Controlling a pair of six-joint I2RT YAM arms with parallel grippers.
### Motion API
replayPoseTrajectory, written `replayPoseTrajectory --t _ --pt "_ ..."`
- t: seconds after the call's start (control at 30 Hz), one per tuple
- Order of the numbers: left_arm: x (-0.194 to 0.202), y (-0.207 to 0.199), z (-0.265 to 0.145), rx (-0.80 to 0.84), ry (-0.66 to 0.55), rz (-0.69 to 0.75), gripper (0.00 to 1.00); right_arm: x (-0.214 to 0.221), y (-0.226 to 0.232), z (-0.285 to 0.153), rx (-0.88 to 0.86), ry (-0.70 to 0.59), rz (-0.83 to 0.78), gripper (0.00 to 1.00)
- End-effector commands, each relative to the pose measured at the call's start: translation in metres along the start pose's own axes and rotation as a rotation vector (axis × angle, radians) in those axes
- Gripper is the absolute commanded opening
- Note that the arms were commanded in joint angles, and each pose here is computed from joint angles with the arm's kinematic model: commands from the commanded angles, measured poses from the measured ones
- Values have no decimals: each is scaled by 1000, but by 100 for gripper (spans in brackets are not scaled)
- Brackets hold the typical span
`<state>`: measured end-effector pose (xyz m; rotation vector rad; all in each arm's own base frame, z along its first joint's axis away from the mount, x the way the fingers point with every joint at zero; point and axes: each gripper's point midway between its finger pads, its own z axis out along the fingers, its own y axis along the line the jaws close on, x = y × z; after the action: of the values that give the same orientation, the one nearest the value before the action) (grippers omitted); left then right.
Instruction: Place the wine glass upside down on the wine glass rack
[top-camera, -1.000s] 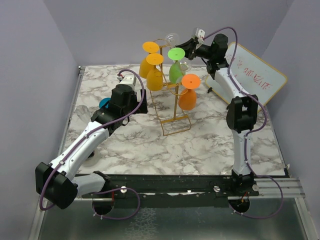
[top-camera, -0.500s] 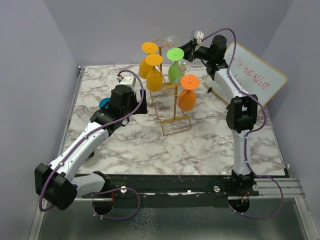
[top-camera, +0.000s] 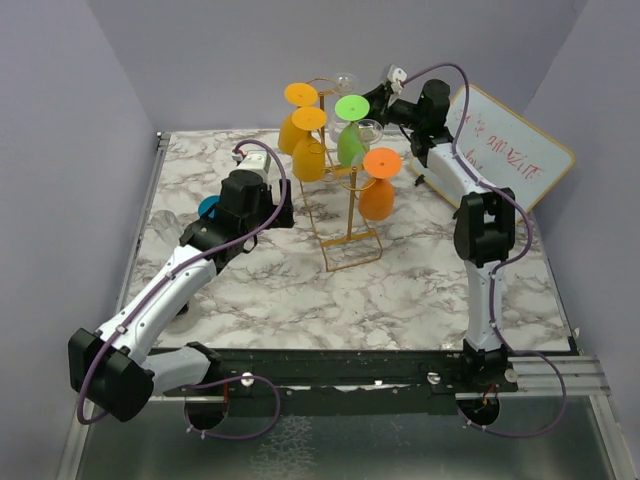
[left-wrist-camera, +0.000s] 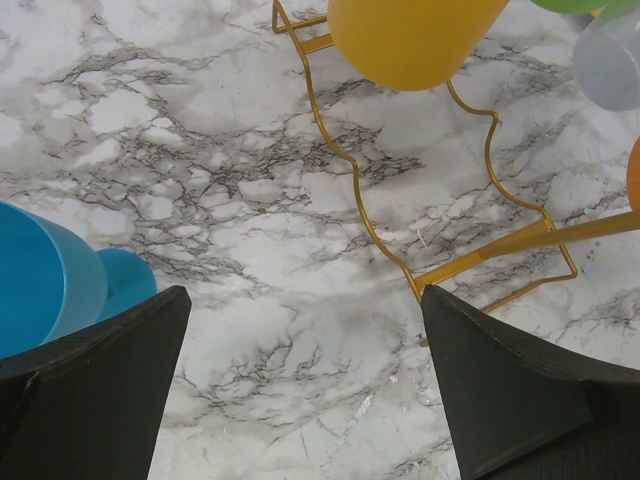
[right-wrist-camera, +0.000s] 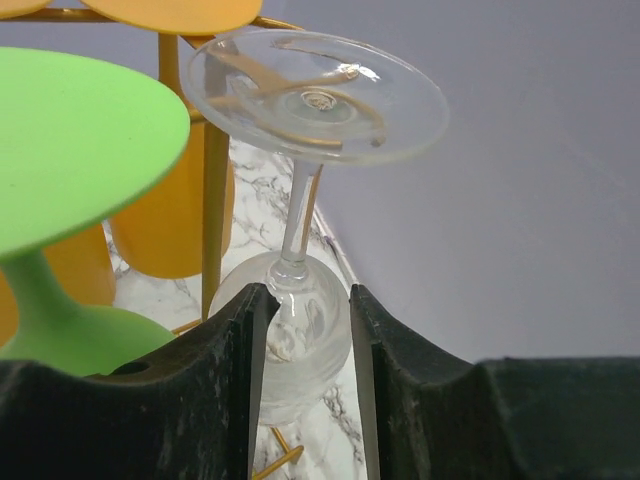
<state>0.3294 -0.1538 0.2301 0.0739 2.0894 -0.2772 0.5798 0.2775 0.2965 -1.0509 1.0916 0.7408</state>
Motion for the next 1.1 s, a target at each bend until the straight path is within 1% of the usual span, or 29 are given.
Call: replayPoseTrajectory --t 0.0,0.27,0.4,0.57,0.67,0.77,0.93,1.0,1.07 --pt "-9 6 -7 -21 -36 2 99 -34 -8 -9 58 -34 -51 44" --pt "-18 11 -14 -47 -55 11 99 -44 -5 -26 91 -41 -13 53" --pt "-21 13 -19 -51 -60 10 99 -46 -4 -42 134 -47 -5 60" --pt "-22 14 -23 -57 -56 0 99 -31 -7 -60 206 -26 35 62" --pt "-24 17 -26 -72 -64 -7 99 -34 -8 -74 262 -37 42 62" --pt "-25 25 -27 -118 -59 -7 99 -44 -13 -92 322 -76 100 63" --pt "-24 48 -28 -247 -30 -8 98 -64 -22 -134 478 -139 176 63" --pt "-25 61 -29 -312 -30 -13 93 -68 -21 -152 579 -135 205 61" --pt "-25 75 -28 -369 -24 -17 88 -64 -22 -172 728 -111 330 56"
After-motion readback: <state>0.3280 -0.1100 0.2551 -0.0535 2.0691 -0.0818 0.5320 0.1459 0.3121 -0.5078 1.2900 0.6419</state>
